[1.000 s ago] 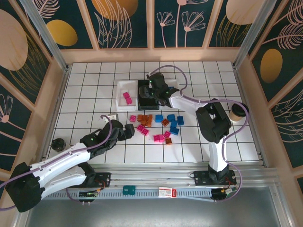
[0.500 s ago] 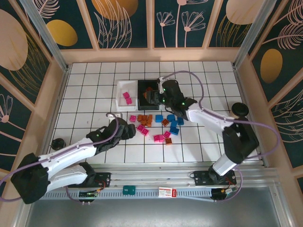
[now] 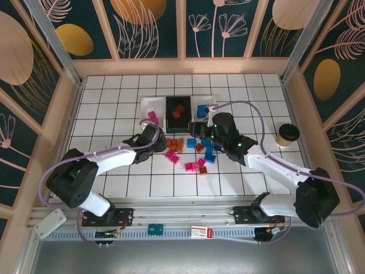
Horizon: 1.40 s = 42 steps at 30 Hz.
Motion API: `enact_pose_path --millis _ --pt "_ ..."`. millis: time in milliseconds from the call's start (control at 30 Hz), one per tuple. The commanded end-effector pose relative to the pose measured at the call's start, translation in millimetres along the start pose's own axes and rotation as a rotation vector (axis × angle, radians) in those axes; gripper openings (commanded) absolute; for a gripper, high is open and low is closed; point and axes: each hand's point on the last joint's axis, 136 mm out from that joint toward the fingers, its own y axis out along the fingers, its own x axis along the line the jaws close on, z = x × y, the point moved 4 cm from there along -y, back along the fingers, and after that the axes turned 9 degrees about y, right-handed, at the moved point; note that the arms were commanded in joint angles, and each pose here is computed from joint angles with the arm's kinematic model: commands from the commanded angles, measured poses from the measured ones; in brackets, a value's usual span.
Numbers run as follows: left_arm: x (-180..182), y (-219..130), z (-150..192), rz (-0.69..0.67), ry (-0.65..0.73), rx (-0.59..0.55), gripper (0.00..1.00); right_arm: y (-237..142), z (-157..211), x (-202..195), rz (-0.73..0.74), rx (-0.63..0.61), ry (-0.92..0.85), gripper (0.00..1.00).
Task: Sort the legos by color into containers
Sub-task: Pick up the lego from the center of the table.
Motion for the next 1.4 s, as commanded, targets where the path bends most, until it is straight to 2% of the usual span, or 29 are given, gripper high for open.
enact_pose_path --millis 0,200,400,733,800,900,1033,1100,1267,1367 --pt "-0.3 10.3 -13.9 -0.009 0.005 -0.028 0.55 -10.1 -1.5 -3.6 0.012 -0.033 0.024 0.66" --pt "5.5 27.7 -14.6 -0.05 0.003 -0.008 0.51 -17.6 0.5 -6.8 0.018 -0.041 0.031 0.66" --pt "20.6 37.6 2.9 -0.103 -0.014 0.036 0.45 -26.7 -1.5 -7.8 0.019 -0.058 0.033 0.66" --pt "57.7 2.4 57.4 -0.15 -0.067 0.086 0.41 -34.1 -2.8 -6.7 0.0 -0.081 0.038 0.66" --pt "59.7 -8.9 59.4 -0.133 -0.077 0.076 0.41 -33.2 -1.1 -7.6 -0.001 -0.079 0.038 0.66" --pt "52.8 -26.7 46.3 -0.085 -0.076 0.031 0.46 -31.8 -0.1 -9.3 0.004 -0.081 0.037 0.66" --pt "32.9 -42.9 25.6 -0.05 -0.033 -0.025 0.64 -29.6 0.0 -8.8 0.0 -0.08 0.04 0.66" --pt "28.6 -40.0 27.2 -0.064 -0.001 -0.017 0.69 -29.5 0.3 -9.4 0.001 -0.08 0.042 0.66" --pt "36.3 -17.1 41.0 -0.151 0.04 0.038 0.68 -31.0 4.0 -11.3 0.001 -0.074 0.053 0.66" --pt "38.4 -9.8 43.2 -0.174 0.043 0.039 0.61 -33.7 4.1 -11.6 0.004 -0.074 0.054 0.66"
